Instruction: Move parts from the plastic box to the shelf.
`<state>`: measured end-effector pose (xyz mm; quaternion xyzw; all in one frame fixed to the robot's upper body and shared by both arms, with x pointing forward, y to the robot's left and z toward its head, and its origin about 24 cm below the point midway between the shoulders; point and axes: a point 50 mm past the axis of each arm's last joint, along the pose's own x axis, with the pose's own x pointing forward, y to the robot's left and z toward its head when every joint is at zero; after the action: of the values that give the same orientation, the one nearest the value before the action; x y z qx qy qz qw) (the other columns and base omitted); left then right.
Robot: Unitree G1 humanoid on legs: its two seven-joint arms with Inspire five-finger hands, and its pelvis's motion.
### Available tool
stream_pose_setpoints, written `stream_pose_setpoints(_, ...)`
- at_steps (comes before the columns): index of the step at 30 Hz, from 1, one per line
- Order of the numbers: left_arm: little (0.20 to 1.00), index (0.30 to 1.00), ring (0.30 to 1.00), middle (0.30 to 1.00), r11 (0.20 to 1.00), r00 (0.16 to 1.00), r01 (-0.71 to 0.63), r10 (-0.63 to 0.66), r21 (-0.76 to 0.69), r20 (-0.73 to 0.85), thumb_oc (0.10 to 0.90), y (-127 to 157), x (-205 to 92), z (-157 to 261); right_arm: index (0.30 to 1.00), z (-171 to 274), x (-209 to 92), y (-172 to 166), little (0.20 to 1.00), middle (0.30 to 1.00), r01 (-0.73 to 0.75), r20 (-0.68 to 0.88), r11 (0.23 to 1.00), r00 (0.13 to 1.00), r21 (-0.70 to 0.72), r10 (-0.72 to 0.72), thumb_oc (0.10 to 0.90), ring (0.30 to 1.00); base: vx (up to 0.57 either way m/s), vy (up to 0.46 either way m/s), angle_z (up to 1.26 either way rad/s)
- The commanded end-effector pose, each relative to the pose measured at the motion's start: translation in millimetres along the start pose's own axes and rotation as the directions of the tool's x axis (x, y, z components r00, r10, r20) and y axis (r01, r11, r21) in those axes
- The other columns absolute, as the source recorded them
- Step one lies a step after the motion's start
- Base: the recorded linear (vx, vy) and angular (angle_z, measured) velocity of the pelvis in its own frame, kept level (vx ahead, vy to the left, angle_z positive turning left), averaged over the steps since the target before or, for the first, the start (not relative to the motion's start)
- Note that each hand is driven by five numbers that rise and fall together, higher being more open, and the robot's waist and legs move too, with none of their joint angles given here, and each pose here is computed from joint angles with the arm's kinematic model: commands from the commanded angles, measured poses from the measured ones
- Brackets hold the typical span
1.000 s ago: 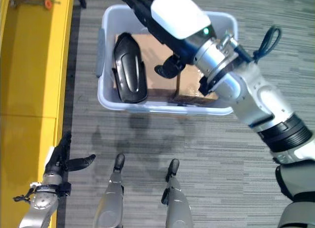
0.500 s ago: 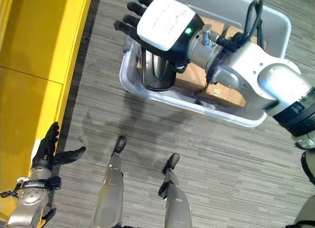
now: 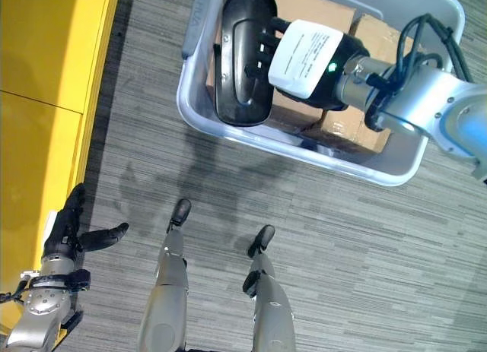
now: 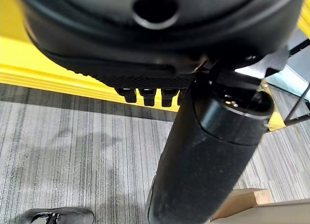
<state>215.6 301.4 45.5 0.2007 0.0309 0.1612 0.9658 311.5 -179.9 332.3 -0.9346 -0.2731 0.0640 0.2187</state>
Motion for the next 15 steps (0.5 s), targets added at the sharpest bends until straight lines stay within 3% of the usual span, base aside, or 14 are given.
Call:
stream_pose_setpoints(1,1.0,1.0,1.0,1.0,0.994,0.992,-0.081,0.074,0.069,0.107,0.9,27.9,-10.4,14.5,1.0,-34.7,-20.8,-20.7,1.0,1.0,0.063,-0.122,0.992,0.99,-0.107,-0.076,0.9,1.0,0.01,-0.011,-0.08)
stream_pose_setpoints(15,1.0,1.0,1.0,1.0,0.989,0.987,-0.108,0.095,0.1,0.132,0.9,37.7,-8.9,19.7,1.0,-42.7,-19.6,-21.6,1.0,1.0,0.064,-0.15,0.987,0.985,-0.15,-0.087,0.9,1.0,0.01,-0.023,0.02)
